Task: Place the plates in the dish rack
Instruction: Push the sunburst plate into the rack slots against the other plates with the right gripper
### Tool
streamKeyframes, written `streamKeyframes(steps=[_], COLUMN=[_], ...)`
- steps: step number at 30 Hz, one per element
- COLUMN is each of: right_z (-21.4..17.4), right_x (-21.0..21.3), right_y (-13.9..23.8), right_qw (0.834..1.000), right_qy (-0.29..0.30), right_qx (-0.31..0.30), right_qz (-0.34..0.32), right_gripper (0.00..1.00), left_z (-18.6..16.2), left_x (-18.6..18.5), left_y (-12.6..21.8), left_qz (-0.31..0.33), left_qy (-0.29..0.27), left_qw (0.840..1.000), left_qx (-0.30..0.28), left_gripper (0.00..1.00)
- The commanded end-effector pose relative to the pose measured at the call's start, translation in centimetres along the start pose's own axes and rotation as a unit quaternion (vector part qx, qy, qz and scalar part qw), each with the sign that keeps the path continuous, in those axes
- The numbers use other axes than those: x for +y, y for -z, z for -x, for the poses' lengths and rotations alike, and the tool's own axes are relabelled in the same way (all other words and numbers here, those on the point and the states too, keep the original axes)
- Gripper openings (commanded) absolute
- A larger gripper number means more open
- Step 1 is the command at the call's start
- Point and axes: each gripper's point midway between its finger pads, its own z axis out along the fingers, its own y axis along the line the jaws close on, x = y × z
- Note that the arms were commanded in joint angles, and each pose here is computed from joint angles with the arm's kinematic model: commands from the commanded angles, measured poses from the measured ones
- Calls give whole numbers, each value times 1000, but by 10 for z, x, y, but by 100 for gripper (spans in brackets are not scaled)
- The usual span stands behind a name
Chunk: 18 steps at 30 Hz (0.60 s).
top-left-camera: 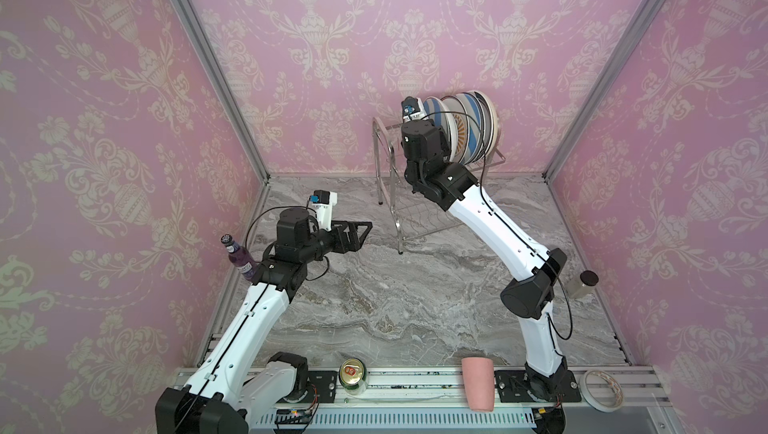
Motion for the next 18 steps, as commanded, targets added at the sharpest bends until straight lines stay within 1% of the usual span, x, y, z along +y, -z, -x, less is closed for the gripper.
streamKeyframes(steps=[1, 5, 6, 8, 12, 18], right_z=[8, 5, 4, 3, 2, 3], right_x=[-8, -4, -3, -5, -4, -6], right_y=[2, 3, 4, 5, 8, 10], right_qw=[999, 1000, 1000, 1000, 1000, 1000], right_qy=[-16, -15, -16, -14, -9, -7], right_qx=[-13, -11, -10, -7, -6, -5], right_qz=[-24, -10, -7, -8, -6, -5], right_gripper=[0, 0, 2, 3, 12, 21], left_z=[-5, -5, -5, -5, -5, -6], left_x=[-2, -1, -2, -1, -1, 0], left_y=[2, 2, 2, 2, 3, 4], left_qz=[0, 0, 0, 1, 2, 5], left_qy=[-15, -15, -15, -15, -16, -16], left_qw=[1000, 1000, 1000, 1000, 1000, 1000], left_qx=[5, 5, 4, 5, 4, 4], left_gripper=[99, 99, 99, 99, 99, 99])
